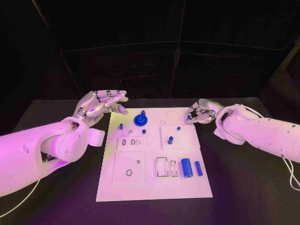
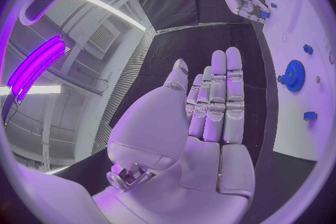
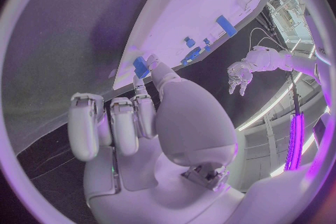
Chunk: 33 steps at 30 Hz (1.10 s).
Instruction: Assemble the parts on the task board
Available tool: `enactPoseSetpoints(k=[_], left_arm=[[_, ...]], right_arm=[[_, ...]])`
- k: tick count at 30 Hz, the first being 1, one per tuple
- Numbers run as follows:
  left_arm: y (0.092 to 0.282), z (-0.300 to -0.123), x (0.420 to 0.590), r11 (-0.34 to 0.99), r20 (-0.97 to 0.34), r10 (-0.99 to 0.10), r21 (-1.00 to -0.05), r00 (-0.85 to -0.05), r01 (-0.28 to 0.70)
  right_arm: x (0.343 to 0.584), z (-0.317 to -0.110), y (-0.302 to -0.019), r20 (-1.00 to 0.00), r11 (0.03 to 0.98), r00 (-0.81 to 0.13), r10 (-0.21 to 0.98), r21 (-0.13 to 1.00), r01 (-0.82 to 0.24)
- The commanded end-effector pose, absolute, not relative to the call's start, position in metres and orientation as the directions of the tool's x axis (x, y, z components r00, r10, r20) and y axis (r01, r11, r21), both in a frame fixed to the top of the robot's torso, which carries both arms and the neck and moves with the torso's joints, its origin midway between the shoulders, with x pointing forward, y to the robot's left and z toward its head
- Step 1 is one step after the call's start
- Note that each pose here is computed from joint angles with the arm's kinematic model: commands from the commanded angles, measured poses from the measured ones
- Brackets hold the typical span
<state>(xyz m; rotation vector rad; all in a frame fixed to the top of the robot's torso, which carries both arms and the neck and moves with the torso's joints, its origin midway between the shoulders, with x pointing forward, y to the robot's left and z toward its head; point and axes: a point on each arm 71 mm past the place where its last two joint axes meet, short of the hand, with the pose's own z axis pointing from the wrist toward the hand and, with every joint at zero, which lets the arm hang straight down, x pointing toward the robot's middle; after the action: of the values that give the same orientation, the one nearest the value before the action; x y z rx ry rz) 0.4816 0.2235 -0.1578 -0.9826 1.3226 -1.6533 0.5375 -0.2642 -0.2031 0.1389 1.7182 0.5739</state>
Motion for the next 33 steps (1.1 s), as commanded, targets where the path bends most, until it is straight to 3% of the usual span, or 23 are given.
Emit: enactPoseSetpoints(k=[1,33], left_arm=[[0.2227,-0.1565,0.4813,-0.152,0.094,-0.912,-0.982,-0.399,0.115],[0.2217,-0.1566,0.4815,-0.151,0.094,-0.912,-0.982,-0.399,0.115]], right_arm=[[0.5379,-0.2016,-0.2644,-0.889,0.87,-0.224,0.401,0.445,-0.211],[0.5363,-0.202,-0.2654,-0.888,0.872,-0.235,0.395,0.444,-0.209]])
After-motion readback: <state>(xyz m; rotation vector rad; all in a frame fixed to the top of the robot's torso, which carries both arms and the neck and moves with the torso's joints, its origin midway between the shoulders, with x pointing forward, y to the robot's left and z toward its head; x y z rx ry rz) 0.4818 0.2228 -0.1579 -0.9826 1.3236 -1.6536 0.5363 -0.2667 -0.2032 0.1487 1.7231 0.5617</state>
